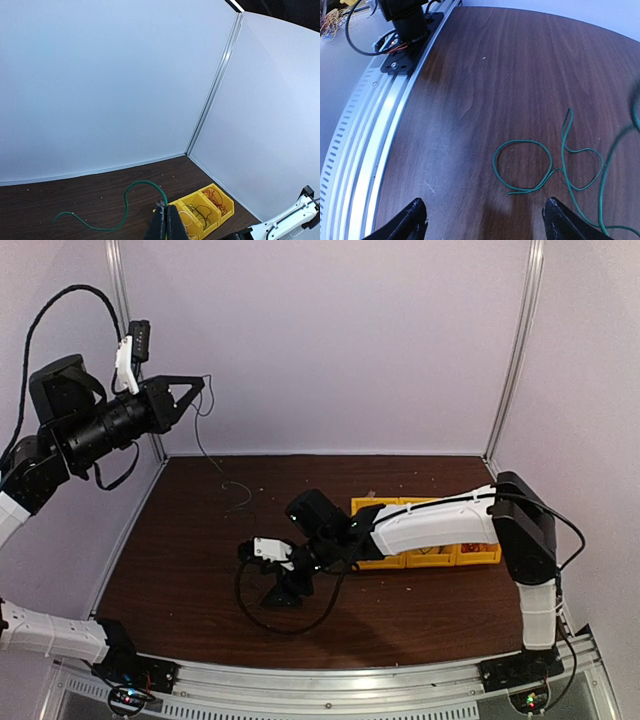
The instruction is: Untangle the cables
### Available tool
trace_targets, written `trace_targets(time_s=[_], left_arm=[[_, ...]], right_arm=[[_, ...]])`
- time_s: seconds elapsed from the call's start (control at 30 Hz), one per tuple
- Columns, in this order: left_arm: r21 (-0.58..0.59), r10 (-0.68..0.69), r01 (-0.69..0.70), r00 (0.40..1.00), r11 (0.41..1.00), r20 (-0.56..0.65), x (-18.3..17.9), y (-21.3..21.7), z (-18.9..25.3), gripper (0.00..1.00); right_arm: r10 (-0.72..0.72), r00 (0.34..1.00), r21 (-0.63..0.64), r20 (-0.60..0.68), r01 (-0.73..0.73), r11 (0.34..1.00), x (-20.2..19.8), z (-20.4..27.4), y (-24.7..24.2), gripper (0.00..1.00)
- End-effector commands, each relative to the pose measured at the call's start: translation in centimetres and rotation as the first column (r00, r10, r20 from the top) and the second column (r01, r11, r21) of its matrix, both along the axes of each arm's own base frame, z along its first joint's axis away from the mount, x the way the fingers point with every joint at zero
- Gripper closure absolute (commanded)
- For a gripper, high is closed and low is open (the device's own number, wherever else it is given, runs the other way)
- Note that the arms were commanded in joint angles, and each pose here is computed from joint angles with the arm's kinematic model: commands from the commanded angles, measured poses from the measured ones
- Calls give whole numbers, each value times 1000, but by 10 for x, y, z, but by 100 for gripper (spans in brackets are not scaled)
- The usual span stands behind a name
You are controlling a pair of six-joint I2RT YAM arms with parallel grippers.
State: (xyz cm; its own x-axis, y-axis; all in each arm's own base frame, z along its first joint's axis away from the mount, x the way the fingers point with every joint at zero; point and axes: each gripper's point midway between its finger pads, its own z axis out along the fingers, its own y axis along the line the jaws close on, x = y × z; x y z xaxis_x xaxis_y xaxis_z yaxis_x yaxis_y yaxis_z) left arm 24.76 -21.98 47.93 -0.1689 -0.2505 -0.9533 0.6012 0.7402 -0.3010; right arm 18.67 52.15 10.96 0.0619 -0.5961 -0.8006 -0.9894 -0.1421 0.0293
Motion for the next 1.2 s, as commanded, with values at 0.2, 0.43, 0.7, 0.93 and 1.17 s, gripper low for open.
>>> trace_targets(time_s=[0.2, 0.43, 0.7, 0.93, 1.17], left_arm=[[-42, 65, -61, 991, 997, 121, -9, 22, 96, 100], [-59, 89, -79, 978, 995, 187, -10, 27, 137, 100], [-65, 100, -89, 976, 994, 196, -8, 28, 142, 100], [-45, 154, -148, 969, 988, 194, -6, 38, 134, 100], [-34, 195, -192, 959, 981, 208, -9, 50, 134, 100]], right_arm=[[37, 985, -1, 167, -37, 999, -3, 3, 21, 18], [84, 973, -103, 213, -63, 993, -8, -49, 45, 23], [-7, 959, -182, 282, 61, 981, 25, -87, 59, 27], [-15, 973, -301, 230, 86, 950, 22, -106, 38, 57], [-20, 971, -408, 239, 119, 905, 22, -118, -11, 63]])
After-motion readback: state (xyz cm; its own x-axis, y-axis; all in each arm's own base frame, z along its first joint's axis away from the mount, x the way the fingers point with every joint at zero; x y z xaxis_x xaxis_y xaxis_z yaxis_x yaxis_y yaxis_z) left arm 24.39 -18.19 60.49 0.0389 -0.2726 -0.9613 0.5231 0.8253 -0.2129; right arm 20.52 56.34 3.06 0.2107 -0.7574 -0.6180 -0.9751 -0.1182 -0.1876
